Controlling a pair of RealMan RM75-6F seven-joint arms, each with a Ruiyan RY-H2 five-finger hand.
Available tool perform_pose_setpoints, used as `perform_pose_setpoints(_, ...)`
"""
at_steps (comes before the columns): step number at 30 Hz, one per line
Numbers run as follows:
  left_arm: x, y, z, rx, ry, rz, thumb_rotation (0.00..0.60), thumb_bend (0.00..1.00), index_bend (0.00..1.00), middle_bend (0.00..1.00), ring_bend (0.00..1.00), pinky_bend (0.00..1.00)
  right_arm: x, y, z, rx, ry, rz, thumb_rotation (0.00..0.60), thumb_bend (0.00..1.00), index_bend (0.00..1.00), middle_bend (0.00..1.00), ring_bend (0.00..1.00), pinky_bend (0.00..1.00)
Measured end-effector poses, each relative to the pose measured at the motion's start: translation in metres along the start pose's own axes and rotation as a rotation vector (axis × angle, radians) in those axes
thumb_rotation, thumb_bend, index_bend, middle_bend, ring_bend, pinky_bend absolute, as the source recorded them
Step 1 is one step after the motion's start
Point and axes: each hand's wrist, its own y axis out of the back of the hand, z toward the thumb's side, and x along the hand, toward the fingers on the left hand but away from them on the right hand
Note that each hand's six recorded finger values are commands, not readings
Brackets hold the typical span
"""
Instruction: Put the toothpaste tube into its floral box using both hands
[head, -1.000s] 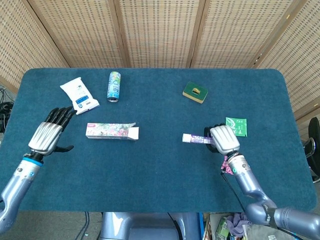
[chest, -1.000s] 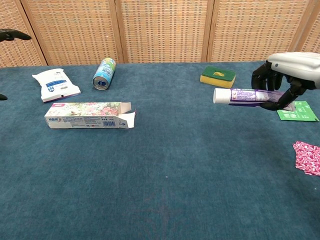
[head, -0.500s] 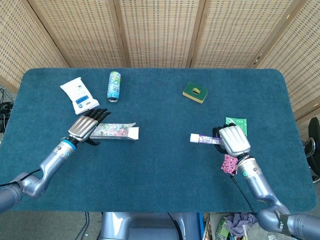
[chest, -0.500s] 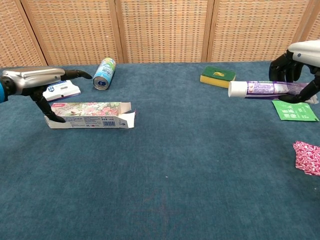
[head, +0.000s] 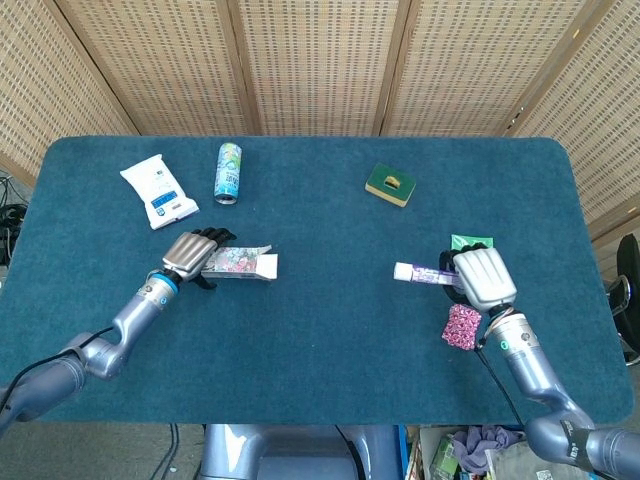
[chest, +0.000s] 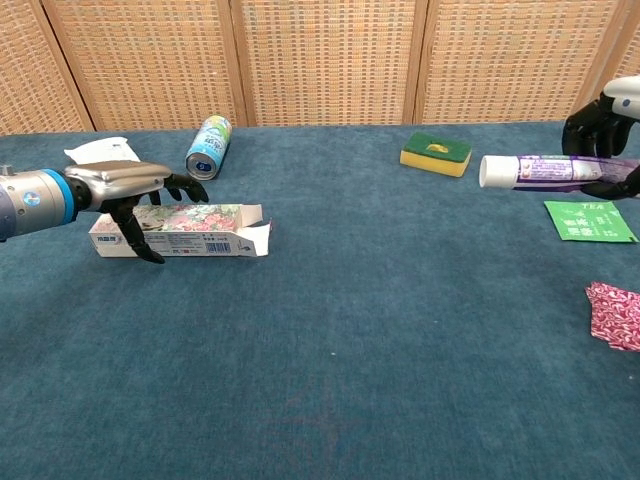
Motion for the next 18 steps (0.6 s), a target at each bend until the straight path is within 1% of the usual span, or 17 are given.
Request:
perform_pose_setpoints(1, 0.003, -0.001, 0.003, 0.0, 0.0, -0.004, 0.6, 0.22, 0.35, 0.36, 0.34, 0.39, 0.001, 0.001, -0.001, 0.002, -0.002, -0.002, 0.6, 0.77, 0.58, 0.6, 0.48, 0.39)
perform_pose_setpoints(3, 0.007, -0.002, 0.007, 0.0, -0.002, -0.007, 0.6, 0.26, 0.44, 0.44, 0.41, 0.44, 0.002, 0.003, -0.003, 0.004, -0.004, -0.005, 0.6, 0.77, 0.58, 0.6, 0.48, 0.39)
perform_pose_setpoints(5, 0.009, -0.002, 0.011, 0.005, -0.007, -0.005, 0.6, 0.28, 0.49, 0.47, 0.44, 0.46, 0.002, 0.005, -0.004, 0.008, -0.006, -0.008, 0.6, 0.77, 0.58, 0.6, 0.48, 0.39)
perform_pose_setpoints(9, 0.011, 0.001, 0.017, 0.005, -0.021, 0.007, 0.6, 0.29, 0.52, 0.49, 0.46, 0.47, 0.005, 0.01, -0.006, 0.015, -0.009, -0.015, 0.6, 0.77, 0.58, 0.6, 0.48, 0.39)
perform_pose_setpoints(12, 0.01, 0.007, 0.023, -0.007, -0.045, 0.025, 0.6, 0.29, 0.52, 0.5, 0.47, 0.47, 0.008, 0.014, -0.006, 0.023, -0.004, -0.02, 0.6, 0.77, 0.58, 0.6, 0.48, 0.39)
perform_pose_setpoints(15, 0.007, 0.021, 0.031, -0.015, -0.084, 0.062, 0.6, 0.29, 0.52, 0.5, 0.47, 0.47, 0.01, 0.019, -0.004, 0.039, 0.005, -0.026, 0.6, 0.77, 0.58, 0.6, 0.48, 0.39)
perform_pose_setpoints(18, 0.004, 0.035, 0.038, -0.049, -0.116, 0.085, 0.6, 0.29, 0.52, 0.5, 0.47, 0.47, 0.013, 0.027, 0.001, 0.063, 0.024, -0.036, 0.6, 0.77, 0.58, 0.6, 0.48, 0.39)
